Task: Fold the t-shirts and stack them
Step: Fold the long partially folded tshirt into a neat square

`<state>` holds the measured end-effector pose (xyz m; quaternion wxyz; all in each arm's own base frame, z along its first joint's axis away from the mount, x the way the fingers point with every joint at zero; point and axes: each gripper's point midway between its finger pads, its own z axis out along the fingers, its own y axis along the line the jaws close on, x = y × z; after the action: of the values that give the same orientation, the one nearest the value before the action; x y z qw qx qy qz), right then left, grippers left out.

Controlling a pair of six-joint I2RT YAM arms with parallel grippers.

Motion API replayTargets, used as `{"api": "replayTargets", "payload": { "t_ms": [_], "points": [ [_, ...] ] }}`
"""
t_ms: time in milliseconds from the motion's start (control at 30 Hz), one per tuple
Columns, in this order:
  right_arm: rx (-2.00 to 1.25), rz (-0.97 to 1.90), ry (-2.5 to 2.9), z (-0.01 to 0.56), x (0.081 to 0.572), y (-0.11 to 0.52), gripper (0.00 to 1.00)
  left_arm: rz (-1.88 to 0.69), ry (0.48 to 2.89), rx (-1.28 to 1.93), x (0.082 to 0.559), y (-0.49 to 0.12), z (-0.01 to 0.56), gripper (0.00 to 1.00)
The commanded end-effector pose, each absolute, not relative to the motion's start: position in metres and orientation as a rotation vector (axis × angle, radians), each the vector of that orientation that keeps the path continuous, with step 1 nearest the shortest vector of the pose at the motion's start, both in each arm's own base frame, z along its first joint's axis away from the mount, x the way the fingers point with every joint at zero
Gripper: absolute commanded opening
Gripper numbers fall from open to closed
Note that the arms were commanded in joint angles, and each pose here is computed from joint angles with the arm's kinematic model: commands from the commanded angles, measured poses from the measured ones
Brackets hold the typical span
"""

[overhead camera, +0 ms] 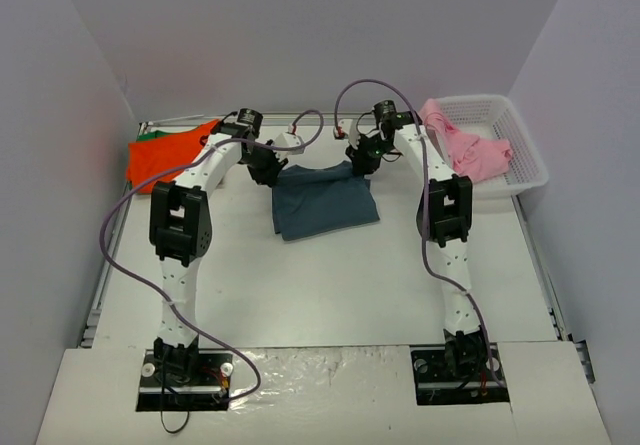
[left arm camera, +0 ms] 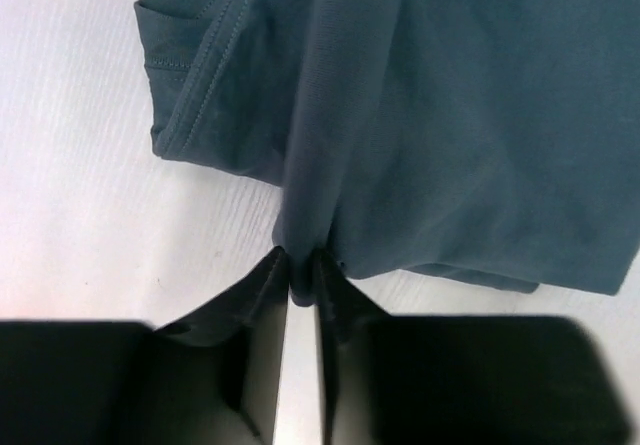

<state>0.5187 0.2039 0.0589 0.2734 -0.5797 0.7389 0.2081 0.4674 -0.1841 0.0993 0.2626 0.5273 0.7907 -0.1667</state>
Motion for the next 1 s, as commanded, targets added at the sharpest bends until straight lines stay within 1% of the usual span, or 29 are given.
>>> {"api": "replayTargets", "payload": {
  "t_ms": [0, 33, 67, 100, 133, 167, 200, 233, 267, 300, 333, 400, 433, 467, 500, 533, 567, 633, 700, 767, 800, 833, 867, 900, 933, 967],
  "points": [
    [-1.517, 0.545, 2.005, 0.063, 0.528, 0.198, 0.20, -0.447, 2.110, 1.416, 0.478, -0.184, 0.111, 0.17],
    [-1.510, 0.529, 2.012, 0.061, 0.531, 0.197, 0.29, -0.441, 2.106, 1.408, 0.481, -0.184, 0.113, 0.23],
    [-1.486, 0.525, 2.030, 0.060, 0.533, 0.198, 0.40, -0.437, 2.107, 1.400, 0.484, -0.184, 0.112, 0.26],
    [-1.463, 0.497, 2.019, 0.062, 0.541, 0.197, 0.45, -0.436, 2.110, 1.385, 0.486, -0.184, 0.113, 0.29],
    [-1.445, 0.468, 2.021, 0.067, 0.545, 0.195, 0.50, -0.418, 2.100, 1.374, 0.490, -0.184, 0.117, 0.36],
    [-1.415, 0.449, 2.022, 0.068, 0.550, 0.196, 0.51, -0.409, 2.098, 1.360, 0.492, -0.185, 0.121, 0.39],
    [-1.402, 0.424, 2.022, 0.072, 0.552, 0.195, 0.52, -0.390, 2.083, 1.347, 0.494, -0.185, 0.129, 0.49],
    [-1.389, 0.394, 2.005, 0.086, 0.554, 0.194, 0.56, -0.376, 2.072, 1.336, 0.496, -0.184, 0.137, 0.49],
    [-1.368, 0.356, 1.999, 0.093, 0.559, 0.192, 0.57, -0.353, 2.081, 1.316, 0.496, -0.181, 0.142, 0.49],
    [-1.362, 0.344, 2.011, 0.093, 0.556, 0.190, 0.58, -0.322, 2.042, 1.285, 0.498, -0.180, 0.163, 0.50],
    [-1.357, 0.318, 1.980, 0.115, 0.554, 0.192, 0.58, -0.296, 2.031, 1.255, 0.500, -0.178, 0.173, 0.51],
    [-1.344, 0.254, 2.003, 0.119, 0.547, 0.186, 0.60, -0.200, 2.026, 1.151, 0.498, -0.166, 0.197, 0.56],
    [-1.329, 0.208, 1.966, 0.146, 0.542, 0.185, 0.63, -0.172, 2.025, 1.114, 0.497, -0.162, 0.204, 0.61],
    [-1.318, 0.174, 1.937, 0.155, 0.542, 0.187, 0.64, -0.166, 2.060, 1.073, 0.489, -0.156, 0.199, 0.64],
    [-1.309, 0.132, 1.993, 0.142, 0.530, 0.179, 0.64, -0.097, 2.025, 1.017, 0.487, -0.147, 0.221, 0.69],
    [-1.280, 0.075, 1.955, 0.170, 0.525, 0.176, 0.66, -0.076, 2.030, 0.987, 0.483, -0.142, 0.225, 0.72],
    [-1.251, -0.012, 1.963, 0.176, 0.523, 0.173, 0.68, -0.059, 2.045, 0.950, 0.472, -0.135, 0.229, 0.78],
    [-1.227, -0.109, 1.983, 0.187, 0.507, 0.167, 0.70, -0.038, 2.059, 0.905, 0.461, -0.128, 0.234, 0.81],
    [-1.196, -0.197, 2.008, 0.194, 0.494, 0.172, 0.72, -0.064, 2.088, 0.849, 0.443, -0.122, 0.235, 0.86],
    [-1.218, -0.205, 2.026, 0.193, 0.470, 0.178, 0.74, -0.137, 2.127, 0.809, 0.429, -0.124, 0.231, 0.87],
    [-1.260, -0.192, 2.003, 0.193, 0.456, 0.196, 0.75, -0.160, 2.136, 0.785, 0.422, -0.118, 0.233, 0.87],
    [-1.260, -0.237, 1.993, 0.201, 0.446, 0.196, 0.80, -0.229, 2.158, 0.793, 0.412, -0.120, 0.220, 0.88],
    [-1.309, -0.248, 2.004, 0.188, 0.431, 0.200, 0.83, -0.255, 2.147, 0.770, 0.407, -0.118, 0.223, 0.89],
    [-1.362, -0.249, 1.958, 0.192, 0.413, 0.219, 0.87, -0.270, 2.159, 0.740, 0.405, -0.110, 0.219, 0.99],
    [-1.388, -0.282, 1.971, 0.182, 0.402, 0.219, 0.88, -0.314, 2.180, 0.727, 0.398, -0.109, 0.210, 0.94],
    [-1.413, -0.272, 1.962, 0.179, 0.393, 0.226, 0.90, -0.330, 2.187, 0.702, 0.395, -0.104, 0.210, 0.94]
  ]
}}
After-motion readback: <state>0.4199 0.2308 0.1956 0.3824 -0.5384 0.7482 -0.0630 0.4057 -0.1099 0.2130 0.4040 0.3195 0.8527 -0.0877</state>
